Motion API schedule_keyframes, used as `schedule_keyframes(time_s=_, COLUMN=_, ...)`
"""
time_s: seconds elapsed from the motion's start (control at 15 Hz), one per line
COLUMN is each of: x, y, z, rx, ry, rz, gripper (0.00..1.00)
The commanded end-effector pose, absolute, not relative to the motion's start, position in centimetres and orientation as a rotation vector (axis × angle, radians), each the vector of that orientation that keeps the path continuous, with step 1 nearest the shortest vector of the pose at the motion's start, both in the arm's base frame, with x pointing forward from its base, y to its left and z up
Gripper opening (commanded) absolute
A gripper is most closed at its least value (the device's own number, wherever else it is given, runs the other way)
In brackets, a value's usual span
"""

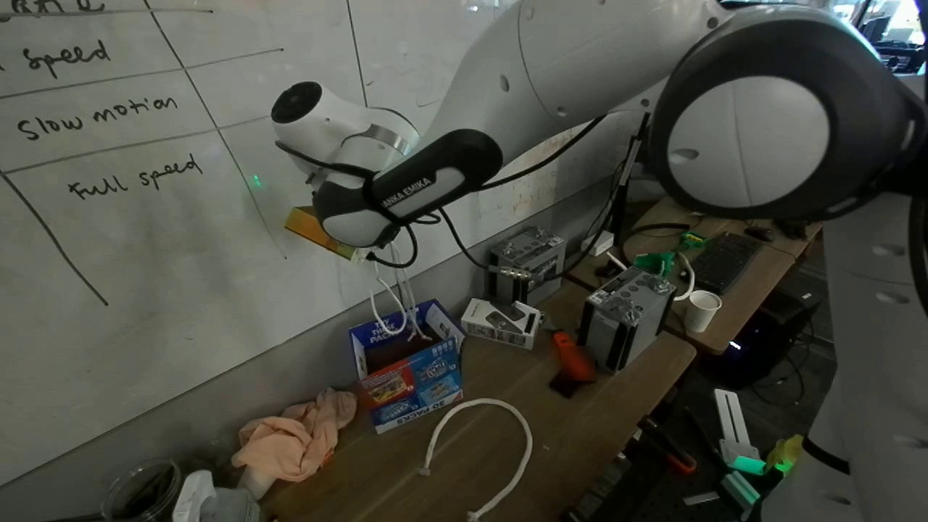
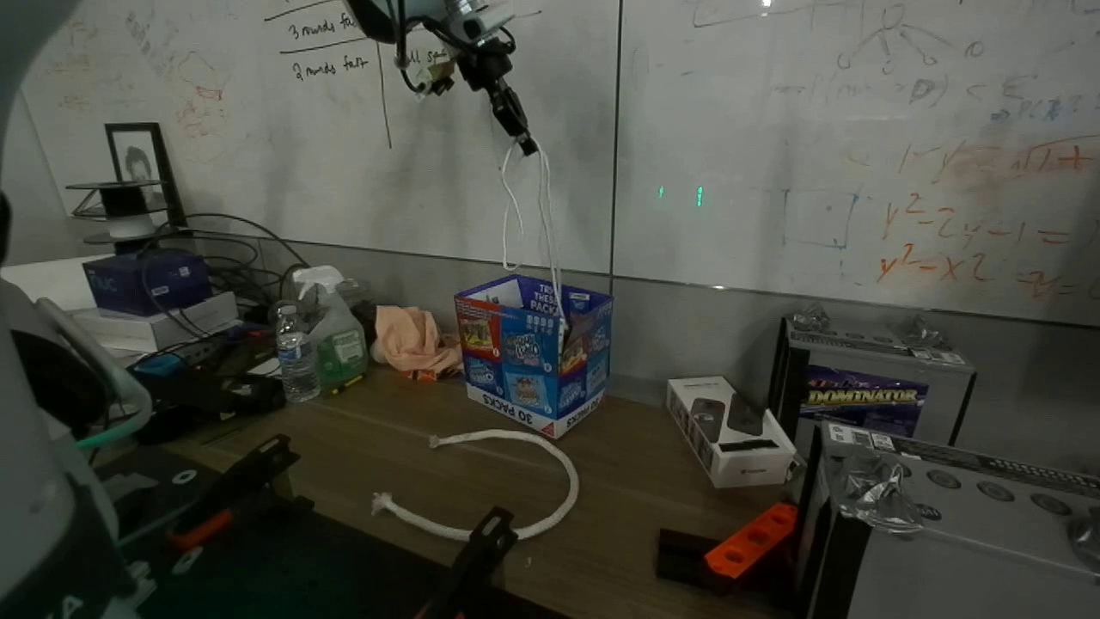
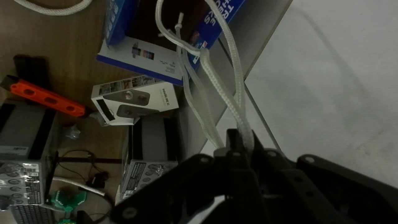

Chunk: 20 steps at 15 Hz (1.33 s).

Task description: Put the white ropes inside the blue box

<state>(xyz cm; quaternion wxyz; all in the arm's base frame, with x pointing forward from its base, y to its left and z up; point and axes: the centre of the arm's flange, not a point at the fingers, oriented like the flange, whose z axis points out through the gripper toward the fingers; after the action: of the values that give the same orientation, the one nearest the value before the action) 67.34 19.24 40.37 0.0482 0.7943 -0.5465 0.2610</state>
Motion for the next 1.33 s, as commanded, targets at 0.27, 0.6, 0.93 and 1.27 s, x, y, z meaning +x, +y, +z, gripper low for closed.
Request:
schedule_keyframes(time_s=0.27, x=68.7, y=18.4, z=38.3, rx=2.422, ry=-1.630, rz=0.798, gripper=0.06)
schedule_keyframes(time_s=0.6, x=69.6, y=17.7, z=36.3, rx=2.414, ry=-1.628, rz=0.764, gripper=0.06)
schedule_keyframes(time_s=0.93, x=69.4, y=16.9, z=34.8, rx=2.476, ry=-1.523, rz=0.691, gripper=0.51)
schedule_keyframes(time_s=1.27, x=67.0, y=15.3, z=36.4, rx=2.576, ry=-1.309, rz=0.596, gripper=0.88)
